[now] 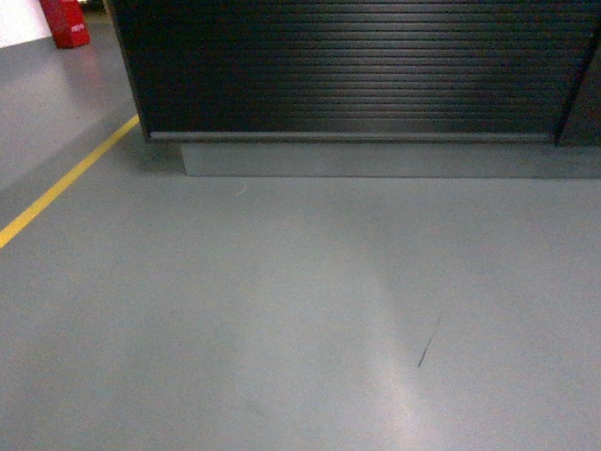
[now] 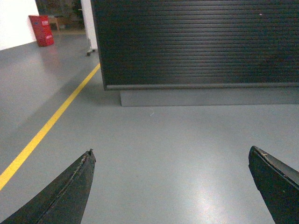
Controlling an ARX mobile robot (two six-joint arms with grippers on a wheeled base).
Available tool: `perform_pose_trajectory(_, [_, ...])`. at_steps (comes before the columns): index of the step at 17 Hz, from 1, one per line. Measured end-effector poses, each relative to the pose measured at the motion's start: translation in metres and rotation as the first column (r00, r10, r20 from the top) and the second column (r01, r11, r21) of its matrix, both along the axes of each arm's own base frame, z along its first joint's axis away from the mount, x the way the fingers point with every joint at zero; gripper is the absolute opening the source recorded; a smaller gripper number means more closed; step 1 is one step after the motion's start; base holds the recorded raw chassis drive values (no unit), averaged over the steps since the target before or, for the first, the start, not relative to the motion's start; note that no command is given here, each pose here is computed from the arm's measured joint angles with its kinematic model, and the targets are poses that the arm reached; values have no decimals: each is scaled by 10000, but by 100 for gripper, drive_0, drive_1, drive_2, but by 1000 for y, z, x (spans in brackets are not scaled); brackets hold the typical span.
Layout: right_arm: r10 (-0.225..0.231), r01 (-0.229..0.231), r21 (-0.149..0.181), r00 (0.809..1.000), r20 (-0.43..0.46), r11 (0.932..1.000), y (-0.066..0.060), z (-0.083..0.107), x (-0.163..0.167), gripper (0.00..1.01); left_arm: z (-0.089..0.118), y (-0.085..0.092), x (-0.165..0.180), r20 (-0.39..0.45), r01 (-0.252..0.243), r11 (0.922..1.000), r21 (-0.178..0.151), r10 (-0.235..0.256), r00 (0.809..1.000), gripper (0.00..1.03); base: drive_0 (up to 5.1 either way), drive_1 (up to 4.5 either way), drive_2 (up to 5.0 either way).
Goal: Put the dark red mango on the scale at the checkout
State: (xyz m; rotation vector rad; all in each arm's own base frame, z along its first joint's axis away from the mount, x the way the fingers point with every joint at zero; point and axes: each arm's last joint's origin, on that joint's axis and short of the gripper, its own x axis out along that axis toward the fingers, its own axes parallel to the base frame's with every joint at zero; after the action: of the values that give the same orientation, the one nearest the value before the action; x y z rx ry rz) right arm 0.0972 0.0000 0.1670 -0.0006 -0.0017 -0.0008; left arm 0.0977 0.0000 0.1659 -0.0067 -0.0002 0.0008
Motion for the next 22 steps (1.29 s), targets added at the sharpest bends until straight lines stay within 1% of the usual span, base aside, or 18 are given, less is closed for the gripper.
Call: perform_pose_trajectory(22, [4, -4, 0, 10000, 31, 10000, 0, 0, 0, 98, 0, 0, 0, -27, -11, 10000, 0, 11, 10000, 98, 4, 421, -412])
